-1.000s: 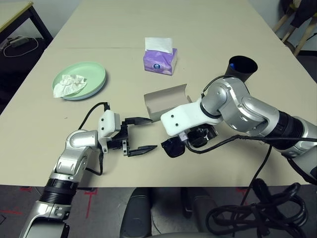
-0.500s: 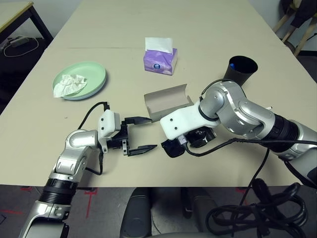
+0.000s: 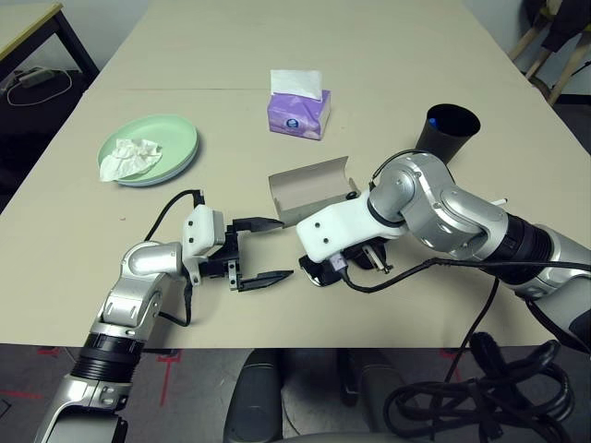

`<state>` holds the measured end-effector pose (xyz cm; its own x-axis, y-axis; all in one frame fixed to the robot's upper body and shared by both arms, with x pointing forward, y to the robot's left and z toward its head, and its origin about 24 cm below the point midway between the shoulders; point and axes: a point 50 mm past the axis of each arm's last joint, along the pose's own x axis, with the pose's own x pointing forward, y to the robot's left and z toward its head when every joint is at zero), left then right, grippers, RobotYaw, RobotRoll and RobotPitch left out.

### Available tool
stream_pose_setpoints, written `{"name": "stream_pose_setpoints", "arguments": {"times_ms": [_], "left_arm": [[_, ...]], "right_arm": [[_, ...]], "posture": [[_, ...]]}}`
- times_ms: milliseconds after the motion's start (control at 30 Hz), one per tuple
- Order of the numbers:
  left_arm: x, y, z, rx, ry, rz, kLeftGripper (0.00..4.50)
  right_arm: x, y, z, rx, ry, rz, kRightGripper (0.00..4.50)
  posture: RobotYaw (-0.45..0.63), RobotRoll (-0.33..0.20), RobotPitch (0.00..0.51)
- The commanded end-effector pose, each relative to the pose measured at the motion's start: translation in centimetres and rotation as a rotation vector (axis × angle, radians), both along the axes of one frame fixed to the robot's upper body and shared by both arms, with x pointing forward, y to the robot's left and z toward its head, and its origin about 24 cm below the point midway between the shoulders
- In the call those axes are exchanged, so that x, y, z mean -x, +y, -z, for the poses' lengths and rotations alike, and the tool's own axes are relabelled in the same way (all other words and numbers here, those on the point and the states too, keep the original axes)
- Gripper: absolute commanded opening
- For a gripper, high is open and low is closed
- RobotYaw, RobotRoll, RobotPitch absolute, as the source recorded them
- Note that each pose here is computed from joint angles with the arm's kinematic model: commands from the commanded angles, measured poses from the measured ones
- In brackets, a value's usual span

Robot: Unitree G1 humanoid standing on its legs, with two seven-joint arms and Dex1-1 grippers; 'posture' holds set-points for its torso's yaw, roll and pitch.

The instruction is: Organize and tidy the items on the table.

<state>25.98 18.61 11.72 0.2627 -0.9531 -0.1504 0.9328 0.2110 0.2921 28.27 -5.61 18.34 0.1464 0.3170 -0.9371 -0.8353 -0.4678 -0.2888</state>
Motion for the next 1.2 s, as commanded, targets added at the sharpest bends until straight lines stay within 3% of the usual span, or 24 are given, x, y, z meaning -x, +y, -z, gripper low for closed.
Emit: {"name": "stream_pose_setpoints", "arguments": {"times_ms": [33,333,533,833,1200], "left_arm": [[0.2,-0.2,0.4,-0.018,0.011,0.012,4.50],[0.0,0.1,-0.1,-0.010,-0.003,-0.007,4.50],[-0.3,0.2,-0.6,-0.007,-0.027,-0.018,4.50],[-0.1,0.5,-0.8,-0.015,-0.028,-0.050,4.50],[0.3,0.5,-0.7,-0.026,-0.023,-0.070,4.50]], "right_arm": [[0.2,-0.1,-1.2,-0.031,-0.024,-0.018,0.36],[0.0,-0.6,-5.1,-0.110,-0.092,-0.015,0.36],[-1.9,0.1,-7.1,-0.174,-0.192,0.025,0.36],[-5.8,1.7,-6.6,-0.173,-0.337,0.047,0.36],[-7.5,2.9,-5.4,-0.152,-0.377,0.034,0.36]], "posture": [[0.16,0.000,0.179],[0.16,0.000,0.164],[0.17,0.000,0.154],[0.20,0.000,0.154],[0.22,0.000,0.160]]}}
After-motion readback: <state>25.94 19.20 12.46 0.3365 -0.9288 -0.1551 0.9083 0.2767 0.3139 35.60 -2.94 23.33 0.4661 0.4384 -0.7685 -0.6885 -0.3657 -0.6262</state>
